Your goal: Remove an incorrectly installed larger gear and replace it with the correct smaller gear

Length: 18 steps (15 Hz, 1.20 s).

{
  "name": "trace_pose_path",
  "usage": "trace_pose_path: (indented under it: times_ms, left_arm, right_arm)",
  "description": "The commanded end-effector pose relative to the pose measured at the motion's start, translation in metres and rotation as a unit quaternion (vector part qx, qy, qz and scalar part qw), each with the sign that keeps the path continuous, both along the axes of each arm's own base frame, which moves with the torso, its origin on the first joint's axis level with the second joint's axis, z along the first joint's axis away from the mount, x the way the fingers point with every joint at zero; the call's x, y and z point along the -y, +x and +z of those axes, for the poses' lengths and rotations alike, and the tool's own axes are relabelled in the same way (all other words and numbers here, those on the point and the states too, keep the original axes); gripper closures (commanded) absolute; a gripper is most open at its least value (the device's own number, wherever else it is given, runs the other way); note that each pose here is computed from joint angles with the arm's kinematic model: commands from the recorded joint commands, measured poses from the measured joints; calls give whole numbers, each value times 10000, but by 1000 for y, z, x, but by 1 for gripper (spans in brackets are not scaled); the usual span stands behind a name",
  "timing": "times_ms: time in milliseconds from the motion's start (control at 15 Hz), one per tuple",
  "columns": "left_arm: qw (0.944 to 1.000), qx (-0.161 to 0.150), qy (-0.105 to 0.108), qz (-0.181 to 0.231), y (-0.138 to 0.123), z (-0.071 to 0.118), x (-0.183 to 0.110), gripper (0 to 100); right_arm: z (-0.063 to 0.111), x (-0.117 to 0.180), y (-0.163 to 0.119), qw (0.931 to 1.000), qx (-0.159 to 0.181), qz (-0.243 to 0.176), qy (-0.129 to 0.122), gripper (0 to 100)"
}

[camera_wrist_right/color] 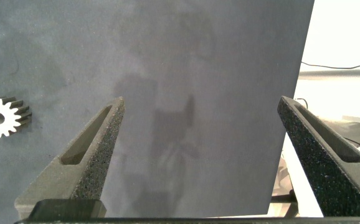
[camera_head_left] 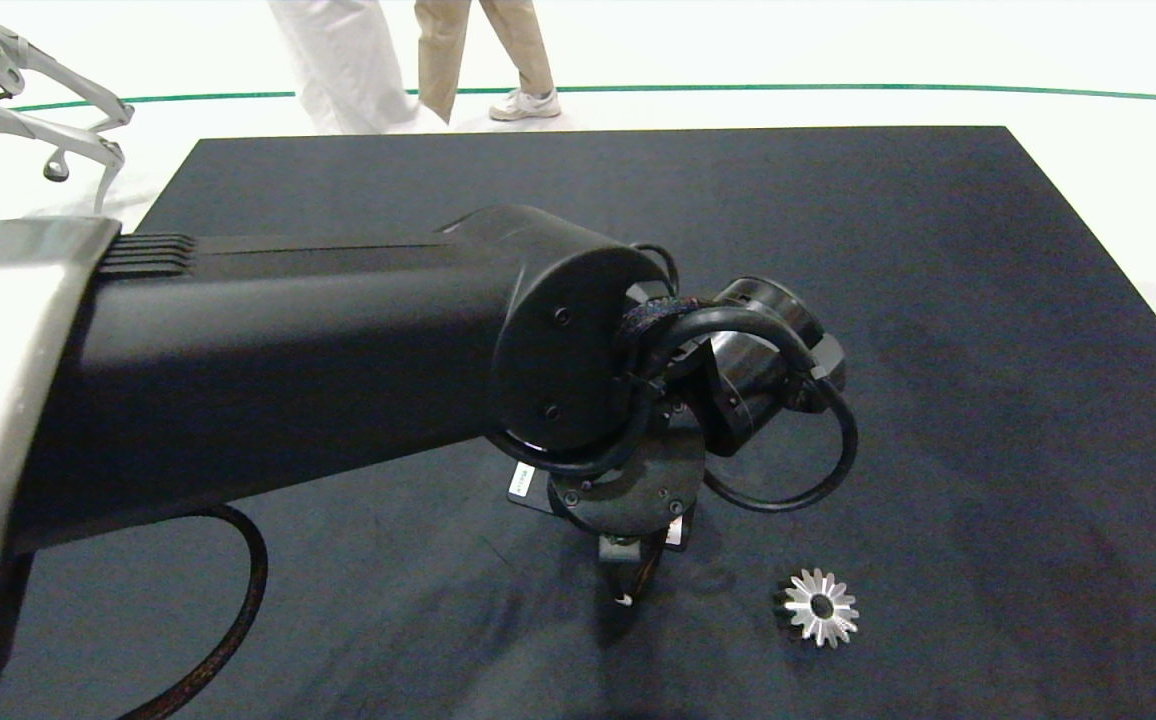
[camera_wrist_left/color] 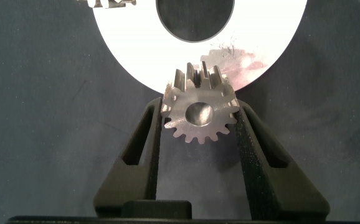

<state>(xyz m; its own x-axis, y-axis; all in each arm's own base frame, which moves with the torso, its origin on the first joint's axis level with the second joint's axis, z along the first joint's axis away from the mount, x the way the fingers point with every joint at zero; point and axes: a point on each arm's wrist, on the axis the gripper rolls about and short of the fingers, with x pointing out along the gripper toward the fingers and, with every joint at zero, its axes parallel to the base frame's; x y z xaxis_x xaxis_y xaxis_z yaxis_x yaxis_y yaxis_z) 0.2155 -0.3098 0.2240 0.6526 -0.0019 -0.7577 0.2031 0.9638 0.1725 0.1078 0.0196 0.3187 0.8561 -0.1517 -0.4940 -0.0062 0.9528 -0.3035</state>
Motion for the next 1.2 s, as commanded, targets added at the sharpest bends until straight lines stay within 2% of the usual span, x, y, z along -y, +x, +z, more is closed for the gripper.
trace_pose_path:
  times_ms: [67,800,867,1200]
  left_arm:
    - [10000,-12,35,-13,-1,-2,2,100]
    - [10000,-42,82,-21,0,-6,5,100]
    - [10000,-42,77,-15,0,-6,5,0]
    - [10000,-33,59,-9,-1,-4,4,0]
  right_arm:
    - [0,0,0,10000,-22,2,-12,0]
    - [0,0,0,10000,-21,-5,-16,0]
    - [-1,0,0,10000,-29,2,-14,0]
    - [-1,0,0,10000,-28,-5,-18,0]
